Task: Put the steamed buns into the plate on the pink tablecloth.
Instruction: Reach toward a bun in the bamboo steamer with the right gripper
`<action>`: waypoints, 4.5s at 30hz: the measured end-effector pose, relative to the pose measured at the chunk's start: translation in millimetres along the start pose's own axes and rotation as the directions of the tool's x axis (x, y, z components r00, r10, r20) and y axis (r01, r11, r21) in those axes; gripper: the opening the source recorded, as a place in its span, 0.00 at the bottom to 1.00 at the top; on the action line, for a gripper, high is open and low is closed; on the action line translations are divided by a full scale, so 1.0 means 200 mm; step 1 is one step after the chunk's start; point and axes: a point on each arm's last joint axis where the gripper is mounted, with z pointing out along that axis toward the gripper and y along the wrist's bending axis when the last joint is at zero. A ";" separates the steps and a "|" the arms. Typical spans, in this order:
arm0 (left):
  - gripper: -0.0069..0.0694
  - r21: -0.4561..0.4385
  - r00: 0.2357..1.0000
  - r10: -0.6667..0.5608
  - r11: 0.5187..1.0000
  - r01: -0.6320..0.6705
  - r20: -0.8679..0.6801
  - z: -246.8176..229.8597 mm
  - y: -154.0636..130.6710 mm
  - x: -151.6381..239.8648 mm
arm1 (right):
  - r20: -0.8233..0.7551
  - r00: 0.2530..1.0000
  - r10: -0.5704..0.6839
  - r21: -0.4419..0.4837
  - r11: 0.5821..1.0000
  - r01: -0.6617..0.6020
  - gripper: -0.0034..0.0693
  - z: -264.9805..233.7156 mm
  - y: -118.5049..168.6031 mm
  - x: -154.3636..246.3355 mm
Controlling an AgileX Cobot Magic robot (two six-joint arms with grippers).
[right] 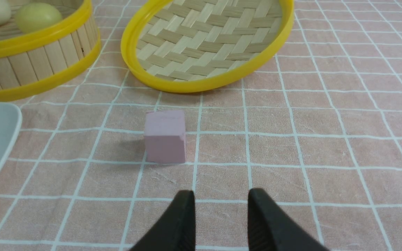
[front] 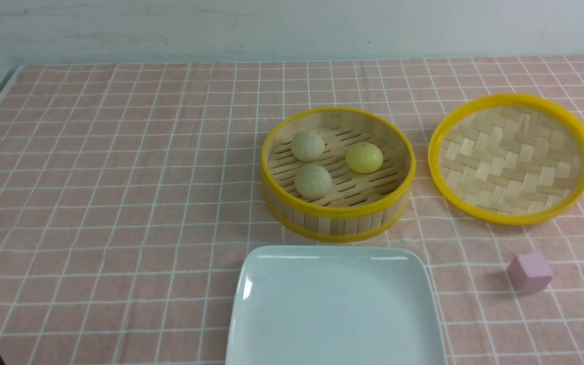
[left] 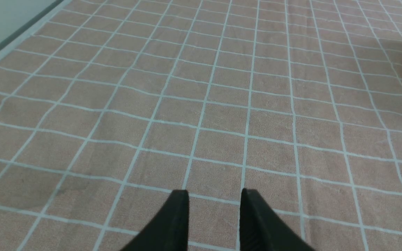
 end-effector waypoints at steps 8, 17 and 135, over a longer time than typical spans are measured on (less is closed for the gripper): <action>0.40 0.000 1.000 0.000 1.000 0.000 0.000 0.00 0.00 0.00 | 0.000 1.000 0.000 0.000 1.000 0.000 0.38 0.00 0.00 0.00; 0.40 0.000 1.000 0.000 1.000 0.000 0.000 0.00 0.00 0.00 | 0.000 1.000 0.000 0.000 1.000 0.000 0.38 0.00 0.00 0.00; 0.15 -0.007 0.611 -0.147 0.974 0.225 -0.778 0.35 -0.22 -0.54 | -0.529 0.755 -0.388 -0.498 0.862 0.095 0.13 1.85 0.85 -0.72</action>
